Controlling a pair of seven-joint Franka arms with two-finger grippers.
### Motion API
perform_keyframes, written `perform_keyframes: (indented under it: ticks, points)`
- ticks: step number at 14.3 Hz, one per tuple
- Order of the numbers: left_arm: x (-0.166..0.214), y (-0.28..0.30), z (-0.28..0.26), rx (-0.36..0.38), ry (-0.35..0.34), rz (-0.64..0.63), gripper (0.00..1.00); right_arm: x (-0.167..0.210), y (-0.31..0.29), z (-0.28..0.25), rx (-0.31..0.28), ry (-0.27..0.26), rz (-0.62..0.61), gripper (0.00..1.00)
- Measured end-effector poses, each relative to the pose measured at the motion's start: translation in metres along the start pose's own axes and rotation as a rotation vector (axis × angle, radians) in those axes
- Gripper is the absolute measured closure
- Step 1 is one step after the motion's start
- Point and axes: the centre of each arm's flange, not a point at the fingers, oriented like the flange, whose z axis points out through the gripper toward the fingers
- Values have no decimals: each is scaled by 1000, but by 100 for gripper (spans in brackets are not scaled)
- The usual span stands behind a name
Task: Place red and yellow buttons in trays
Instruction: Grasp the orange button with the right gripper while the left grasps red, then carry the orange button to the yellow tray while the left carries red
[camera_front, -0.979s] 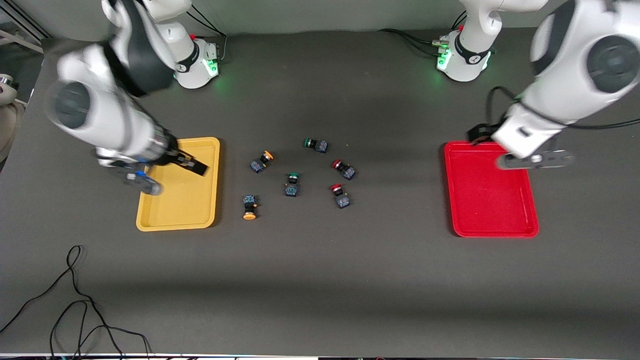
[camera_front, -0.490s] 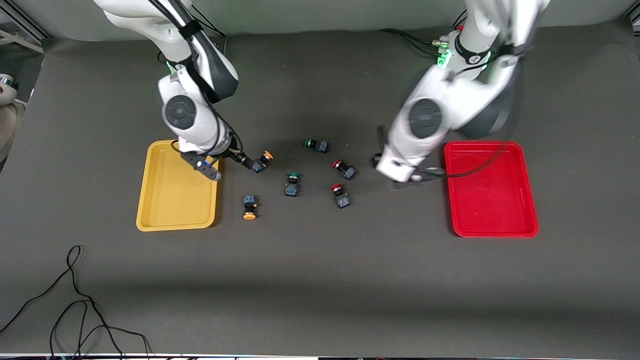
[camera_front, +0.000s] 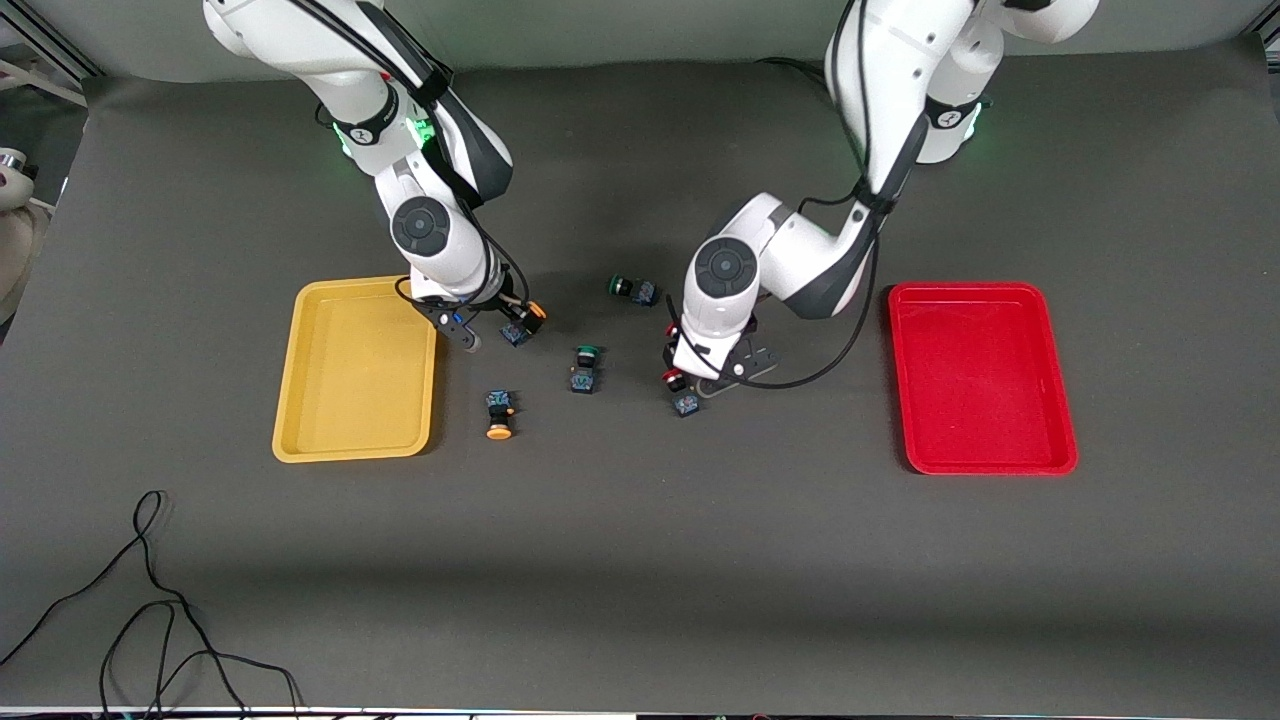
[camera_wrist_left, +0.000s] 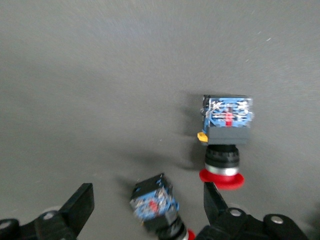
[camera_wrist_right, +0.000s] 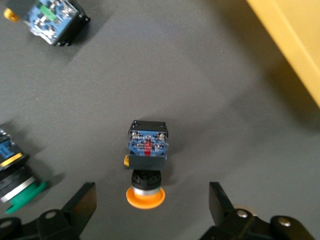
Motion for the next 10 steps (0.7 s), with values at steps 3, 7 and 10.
perform_keyframes:
  ticks: [3,7,10]
  points:
    - [-19,6,23,15,-4,-12,6,4,0,18,3,-4,5,0]
    - [-31,9,26,21,-5,-12,40,9,1,29,5,2,1,5]
    - [-28,11,21,16,0,-17,57,17,3,30,8,7,14,28]
